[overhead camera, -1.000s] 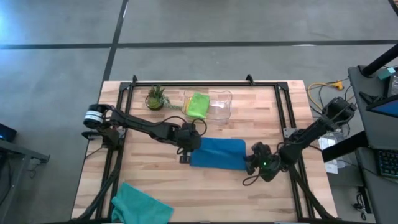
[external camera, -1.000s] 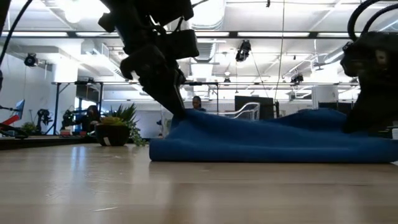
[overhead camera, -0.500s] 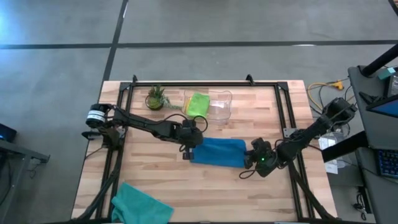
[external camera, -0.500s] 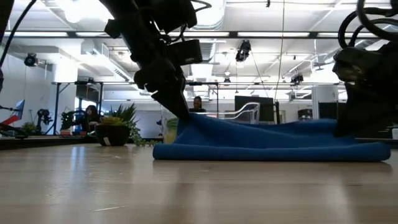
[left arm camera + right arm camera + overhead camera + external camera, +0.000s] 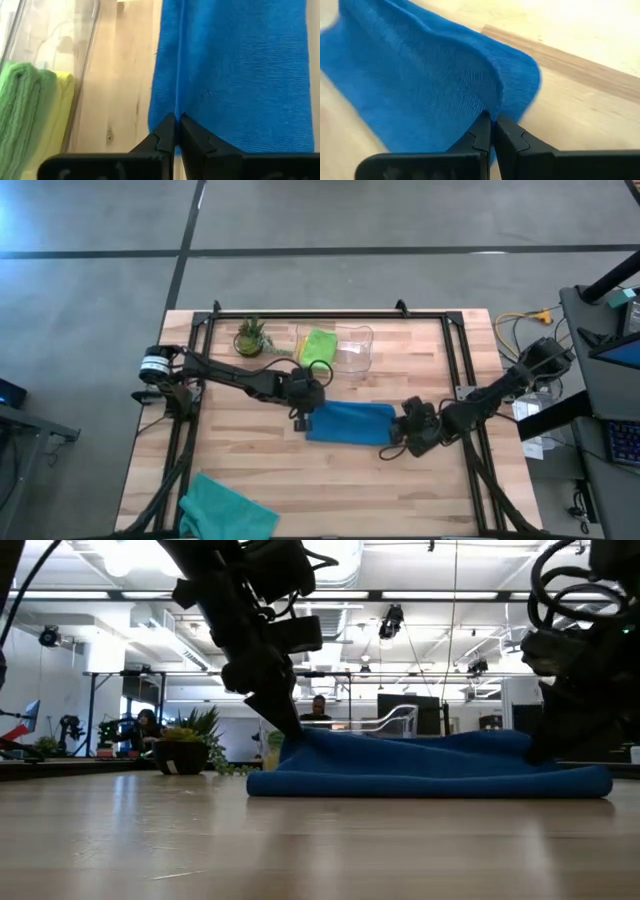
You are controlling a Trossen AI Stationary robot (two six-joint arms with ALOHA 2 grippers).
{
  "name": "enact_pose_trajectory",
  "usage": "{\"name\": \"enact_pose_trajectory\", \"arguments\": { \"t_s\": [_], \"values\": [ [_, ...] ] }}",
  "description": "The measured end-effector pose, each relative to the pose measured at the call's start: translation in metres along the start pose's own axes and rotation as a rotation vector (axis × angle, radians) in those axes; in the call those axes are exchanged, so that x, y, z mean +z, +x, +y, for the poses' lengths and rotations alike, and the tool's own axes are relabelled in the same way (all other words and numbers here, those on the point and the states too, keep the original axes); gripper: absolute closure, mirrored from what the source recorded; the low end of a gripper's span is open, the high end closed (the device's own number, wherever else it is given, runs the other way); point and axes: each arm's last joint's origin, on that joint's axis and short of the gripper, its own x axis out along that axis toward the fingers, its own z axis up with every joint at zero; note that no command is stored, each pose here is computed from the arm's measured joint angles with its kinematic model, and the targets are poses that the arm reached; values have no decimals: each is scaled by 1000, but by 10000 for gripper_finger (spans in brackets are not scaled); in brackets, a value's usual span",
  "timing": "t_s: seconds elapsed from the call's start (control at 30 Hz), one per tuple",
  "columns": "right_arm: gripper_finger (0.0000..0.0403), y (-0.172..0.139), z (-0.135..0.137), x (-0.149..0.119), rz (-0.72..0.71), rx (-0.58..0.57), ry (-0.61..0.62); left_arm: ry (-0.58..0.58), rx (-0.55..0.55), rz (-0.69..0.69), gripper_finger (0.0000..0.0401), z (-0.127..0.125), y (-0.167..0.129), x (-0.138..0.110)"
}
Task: Fold microfiber towels
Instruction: Fold the blue microfiber towel
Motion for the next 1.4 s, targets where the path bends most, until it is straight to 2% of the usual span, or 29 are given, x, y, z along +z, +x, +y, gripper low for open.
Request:
{"name": "enact_pose_trajectory", "arguments": {
  "t_s": [0.13,0.33,0.5,0.63,0.7,0.77,0.87,1.03,1.2,1.4],
  "values": [
    [386,1,-3,1,14,-28,-8,-59,14,4,362,7,1,-1],
    [343,-4,-3,6,-22,-11,-5,-88,27,25,274,15,0,-3],
    [291,-18,-4,17,-100,37,14,-255,-21,64,224,20,-3,-6],
    [258,-32,3,27,-140,159,-27,-466,-208,132,217,22,-1,-14],
    [248,-39,8,32,-136,234,-69,-541,-308,171,216,20,0,-18],
    [242,-44,12,35,-134,295,-96,-602,-361,190,216,17,2,-23],
    [239,-47,13,39,-144,325,-85,-702,-376,201,216,15,6,-31],
    [239,-44,13,43,-155,309,-74,-920,-413,106,216,13,14,-43],
    [239,-37,14,42,-90,306,-89,-1139,-458,50,216,10,19,-66],
    [239,-35,14,40,-67,302,-124,-1268,-402,18,216,7,15,-89]
  ]
}}
